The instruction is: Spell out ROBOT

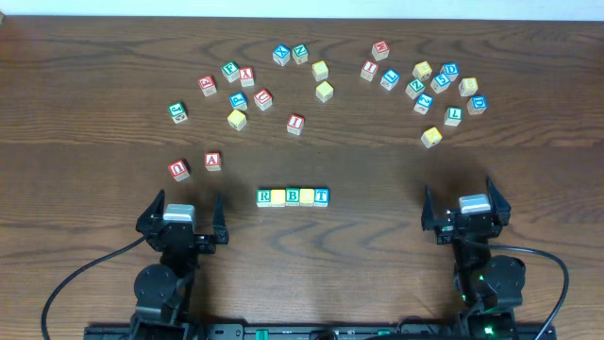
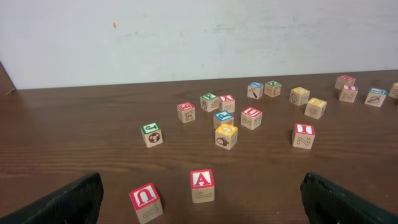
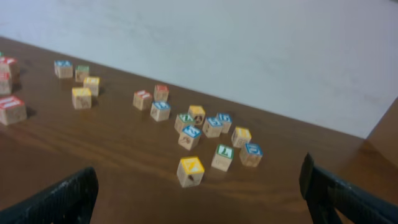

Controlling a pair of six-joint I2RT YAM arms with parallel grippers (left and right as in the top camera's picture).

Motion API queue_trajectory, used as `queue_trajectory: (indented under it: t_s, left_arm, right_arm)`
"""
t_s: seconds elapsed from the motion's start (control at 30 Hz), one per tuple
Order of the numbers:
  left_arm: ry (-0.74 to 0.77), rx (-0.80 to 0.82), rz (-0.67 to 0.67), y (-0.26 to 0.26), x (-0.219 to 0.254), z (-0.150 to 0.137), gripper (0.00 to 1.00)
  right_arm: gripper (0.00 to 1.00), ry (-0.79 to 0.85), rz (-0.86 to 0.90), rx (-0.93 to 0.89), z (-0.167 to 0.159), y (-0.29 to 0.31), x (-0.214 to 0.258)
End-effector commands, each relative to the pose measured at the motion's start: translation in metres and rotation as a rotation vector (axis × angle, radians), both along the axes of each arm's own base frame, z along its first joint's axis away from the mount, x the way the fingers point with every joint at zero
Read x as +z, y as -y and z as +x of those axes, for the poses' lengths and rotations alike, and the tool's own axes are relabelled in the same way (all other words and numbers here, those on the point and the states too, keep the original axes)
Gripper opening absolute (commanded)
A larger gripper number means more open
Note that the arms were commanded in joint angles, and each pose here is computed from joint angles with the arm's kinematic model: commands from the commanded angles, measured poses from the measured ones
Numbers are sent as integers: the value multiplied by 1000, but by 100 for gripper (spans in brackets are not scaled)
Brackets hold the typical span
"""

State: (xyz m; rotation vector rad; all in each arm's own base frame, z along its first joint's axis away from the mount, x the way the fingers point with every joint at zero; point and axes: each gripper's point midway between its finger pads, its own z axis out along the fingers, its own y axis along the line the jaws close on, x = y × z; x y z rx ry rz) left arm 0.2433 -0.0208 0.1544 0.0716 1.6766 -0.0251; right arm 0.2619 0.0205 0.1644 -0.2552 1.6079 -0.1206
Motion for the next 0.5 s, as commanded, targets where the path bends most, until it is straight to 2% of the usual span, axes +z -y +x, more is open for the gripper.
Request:
queue_trajectory:
  t_s: [0.0,0.27,0.47]
  left_arm:
    - [-46,0,20,0,-18,0,100]
    - [-46,0,20,0,-18,0,100]
    - [-46,0,20,0,-18,0,100]
  right_arm:
    - [99,4,-12,-11,-2,3,0]
    - [99,-114,-22,-34,-13,8,-30]
    - [99,-50,48,-71,-15,16,-14]
